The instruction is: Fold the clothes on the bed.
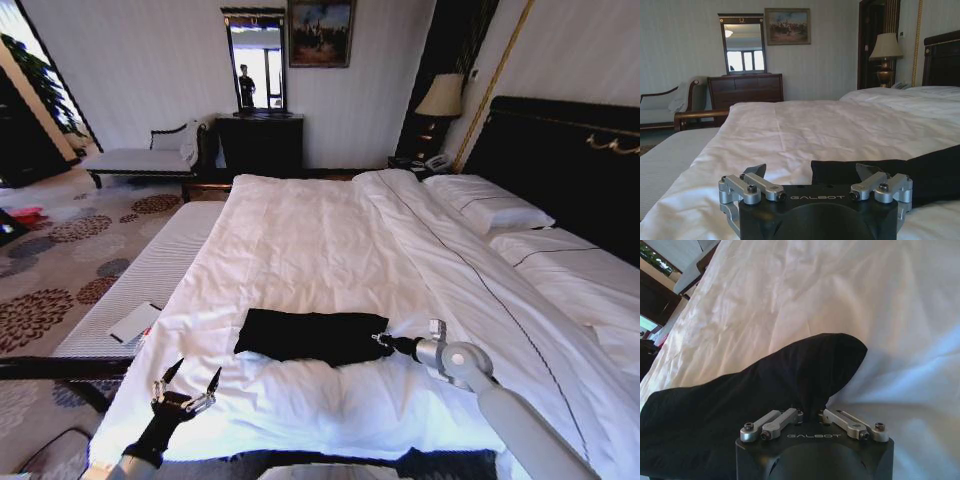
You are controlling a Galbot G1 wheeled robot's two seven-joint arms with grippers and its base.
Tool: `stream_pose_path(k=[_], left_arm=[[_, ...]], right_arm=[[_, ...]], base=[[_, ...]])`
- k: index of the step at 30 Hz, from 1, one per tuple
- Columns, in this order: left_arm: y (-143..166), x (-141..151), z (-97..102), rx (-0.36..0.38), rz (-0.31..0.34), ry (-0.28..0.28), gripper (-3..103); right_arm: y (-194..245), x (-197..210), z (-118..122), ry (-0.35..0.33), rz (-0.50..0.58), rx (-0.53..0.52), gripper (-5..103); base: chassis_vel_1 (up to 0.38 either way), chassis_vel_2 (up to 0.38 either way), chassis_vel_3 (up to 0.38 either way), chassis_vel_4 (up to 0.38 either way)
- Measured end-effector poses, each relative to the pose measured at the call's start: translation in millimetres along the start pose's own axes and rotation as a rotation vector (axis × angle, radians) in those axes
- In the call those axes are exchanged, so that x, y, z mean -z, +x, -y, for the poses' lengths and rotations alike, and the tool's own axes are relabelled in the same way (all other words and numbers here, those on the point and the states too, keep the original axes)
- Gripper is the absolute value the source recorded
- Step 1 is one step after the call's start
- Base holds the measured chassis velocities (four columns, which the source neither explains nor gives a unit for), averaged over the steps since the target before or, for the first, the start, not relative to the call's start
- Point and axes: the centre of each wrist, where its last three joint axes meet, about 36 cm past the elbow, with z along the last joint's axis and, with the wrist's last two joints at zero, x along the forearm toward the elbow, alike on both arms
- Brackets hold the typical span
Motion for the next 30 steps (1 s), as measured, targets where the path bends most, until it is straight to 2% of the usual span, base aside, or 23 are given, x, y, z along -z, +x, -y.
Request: stream_pose_path(k=[16, 19, 26, 30], left_arm=[[0.0, 0.0, 0.0, 0.0, 0.0, 0.0, 100], [0.0, 0.0, 0.0, 0.0, 0.0, 0.0, 100], [0.0, 0.0, 0.0, 0.0, 0.0, 0.0, 100], [0.0, 0.0, 0.0, 0.0, 0.0, 0.0, 100]], right_arm=[[49.2, 26.0, 14.6, 0.033, 0.054, -0.08, 5], [65.3, 44.4, 23.7, 0.06, 0.069, -0.118, 5], [81.3, 66.9, 38.1, 0.075, 0.097, -0.169, 5], [95.3, 80.9, 57.0, 0.074, 0.118, -0.227, 5]], base=[[0.0, 0.0, 0.0, 0.0], [0.0, 0.0, 0.0, 0.0], [0.0, 0.0, 0.0, 0.0], [0.0, 0.0, 0.0, 0.0]])
